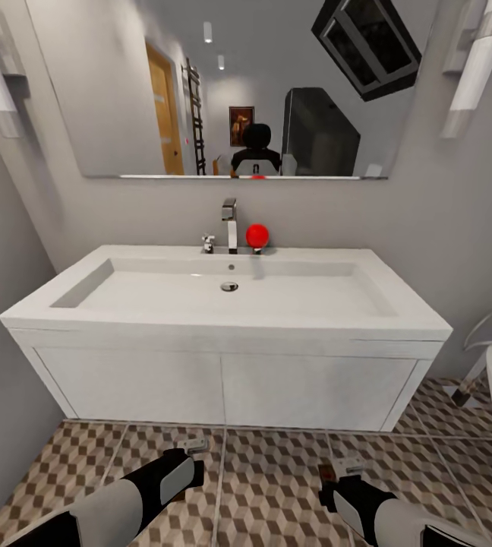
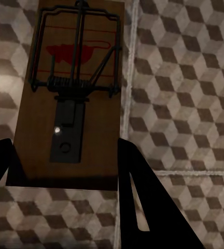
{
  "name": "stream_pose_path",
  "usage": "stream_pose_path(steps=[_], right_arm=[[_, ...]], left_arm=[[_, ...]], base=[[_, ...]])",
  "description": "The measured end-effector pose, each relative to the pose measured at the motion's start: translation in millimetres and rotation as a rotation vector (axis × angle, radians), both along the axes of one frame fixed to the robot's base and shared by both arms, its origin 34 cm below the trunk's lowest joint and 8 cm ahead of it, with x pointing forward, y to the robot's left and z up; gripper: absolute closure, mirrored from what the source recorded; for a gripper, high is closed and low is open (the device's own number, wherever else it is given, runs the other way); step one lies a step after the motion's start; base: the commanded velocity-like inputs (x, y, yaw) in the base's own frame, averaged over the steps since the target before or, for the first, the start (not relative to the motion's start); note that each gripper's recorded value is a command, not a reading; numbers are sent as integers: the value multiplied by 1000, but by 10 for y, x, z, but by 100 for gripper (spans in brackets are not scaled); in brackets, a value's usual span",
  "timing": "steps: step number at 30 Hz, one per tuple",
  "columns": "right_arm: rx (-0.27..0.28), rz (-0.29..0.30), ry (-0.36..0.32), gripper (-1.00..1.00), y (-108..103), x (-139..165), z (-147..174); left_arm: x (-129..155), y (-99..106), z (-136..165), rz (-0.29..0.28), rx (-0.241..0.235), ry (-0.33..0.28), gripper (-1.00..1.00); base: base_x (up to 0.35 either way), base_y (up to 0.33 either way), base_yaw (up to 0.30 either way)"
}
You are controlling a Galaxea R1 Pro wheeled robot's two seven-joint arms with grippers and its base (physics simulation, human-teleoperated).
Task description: Take the four mousetraps from the cabinet in the bathroom and place them on the bathroom floor. Make sure all four end up on the same floor surface, and ensure that at least two of them are either under or directly next to the same bathroom sink.
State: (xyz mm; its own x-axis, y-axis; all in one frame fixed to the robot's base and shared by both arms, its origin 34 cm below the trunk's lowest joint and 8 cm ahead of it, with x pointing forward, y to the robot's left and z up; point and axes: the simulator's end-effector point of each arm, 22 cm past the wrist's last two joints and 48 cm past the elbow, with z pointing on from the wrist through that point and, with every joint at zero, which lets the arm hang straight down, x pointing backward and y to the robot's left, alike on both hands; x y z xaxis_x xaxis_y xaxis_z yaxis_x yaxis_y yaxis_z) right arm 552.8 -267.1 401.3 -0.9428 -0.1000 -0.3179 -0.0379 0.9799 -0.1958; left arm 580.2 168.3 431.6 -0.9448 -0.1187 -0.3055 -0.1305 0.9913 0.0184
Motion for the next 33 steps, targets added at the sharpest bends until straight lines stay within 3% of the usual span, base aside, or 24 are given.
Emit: stream_pose_path(steps=[33], right_arm=[[-2,0,-4,100,-15,-118,-684]], left_arm=[[-123,-1,-685,2,-1,-1,100]], base=[[0,0,0]])
